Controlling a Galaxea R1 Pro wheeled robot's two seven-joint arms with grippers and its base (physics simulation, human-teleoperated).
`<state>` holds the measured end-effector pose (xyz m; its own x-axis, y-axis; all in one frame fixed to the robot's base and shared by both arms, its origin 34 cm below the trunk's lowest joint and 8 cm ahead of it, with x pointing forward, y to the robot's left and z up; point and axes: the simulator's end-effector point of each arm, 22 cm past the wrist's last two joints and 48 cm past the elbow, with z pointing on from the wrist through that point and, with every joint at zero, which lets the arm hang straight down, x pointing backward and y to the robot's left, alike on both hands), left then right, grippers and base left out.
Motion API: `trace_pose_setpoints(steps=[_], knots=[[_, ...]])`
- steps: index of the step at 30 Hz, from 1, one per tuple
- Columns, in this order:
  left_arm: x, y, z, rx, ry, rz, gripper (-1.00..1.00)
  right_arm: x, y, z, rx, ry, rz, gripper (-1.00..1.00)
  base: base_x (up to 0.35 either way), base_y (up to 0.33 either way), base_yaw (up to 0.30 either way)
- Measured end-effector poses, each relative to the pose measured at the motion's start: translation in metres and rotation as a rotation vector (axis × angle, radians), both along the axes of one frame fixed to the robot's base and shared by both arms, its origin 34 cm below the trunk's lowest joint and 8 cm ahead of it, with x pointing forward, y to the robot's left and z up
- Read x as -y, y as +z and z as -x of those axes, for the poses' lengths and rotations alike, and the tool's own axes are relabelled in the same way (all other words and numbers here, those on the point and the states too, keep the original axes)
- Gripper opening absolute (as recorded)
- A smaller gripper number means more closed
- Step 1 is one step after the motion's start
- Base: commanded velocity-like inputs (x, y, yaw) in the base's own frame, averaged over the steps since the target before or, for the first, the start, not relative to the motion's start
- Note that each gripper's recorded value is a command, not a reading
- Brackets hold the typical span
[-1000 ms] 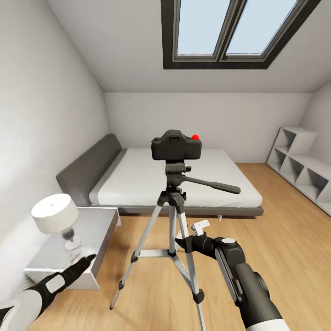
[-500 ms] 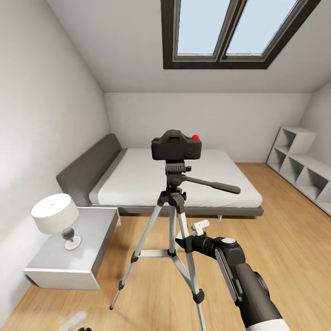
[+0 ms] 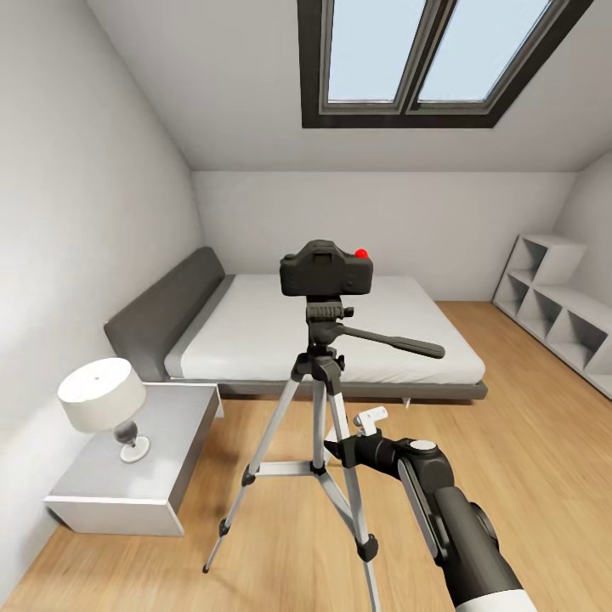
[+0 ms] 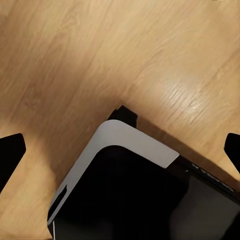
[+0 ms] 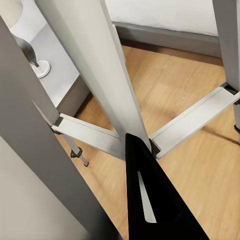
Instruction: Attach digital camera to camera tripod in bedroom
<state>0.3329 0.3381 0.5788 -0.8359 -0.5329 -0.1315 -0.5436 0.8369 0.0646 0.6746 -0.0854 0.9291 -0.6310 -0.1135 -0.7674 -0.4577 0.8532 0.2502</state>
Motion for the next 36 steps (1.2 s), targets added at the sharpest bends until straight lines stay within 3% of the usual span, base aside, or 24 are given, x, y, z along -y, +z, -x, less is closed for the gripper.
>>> trace_pose_setpoints(steps=[8, 9, 28, 36], knots=[[-0.001, 0.0, 0.001, 0.003, 0.004, -0.005, 1.0, 0.0, 0.0, 0.0, 0.001, -0.001, 0.0, -1.0, 0.0, 0.0, 0.0], [-0.001, 0.0, 0.001, 0.002, 0.004, -0.005, 1.0, 0.0, 0.0, 0.0, 0.001, -0.001, 0.0, 1.0, 0.0, 0.0, 0.0], [0.001, 0.0, 0.001, 0.002, 0.005, -0.002, 1.0, 0.003, -0.008, 0.002, -0.021, -0.002, 0.013, 1.0, -0.002, 0.0, 0.0], [0.006, -0.001, 0.001, 0.002, 0.004, 0.004, 1.0, 0.017, 0.0, 0.0, 0.001, 0.011, 0.019, 1.0, -0.217, 0.0, 0.0]])
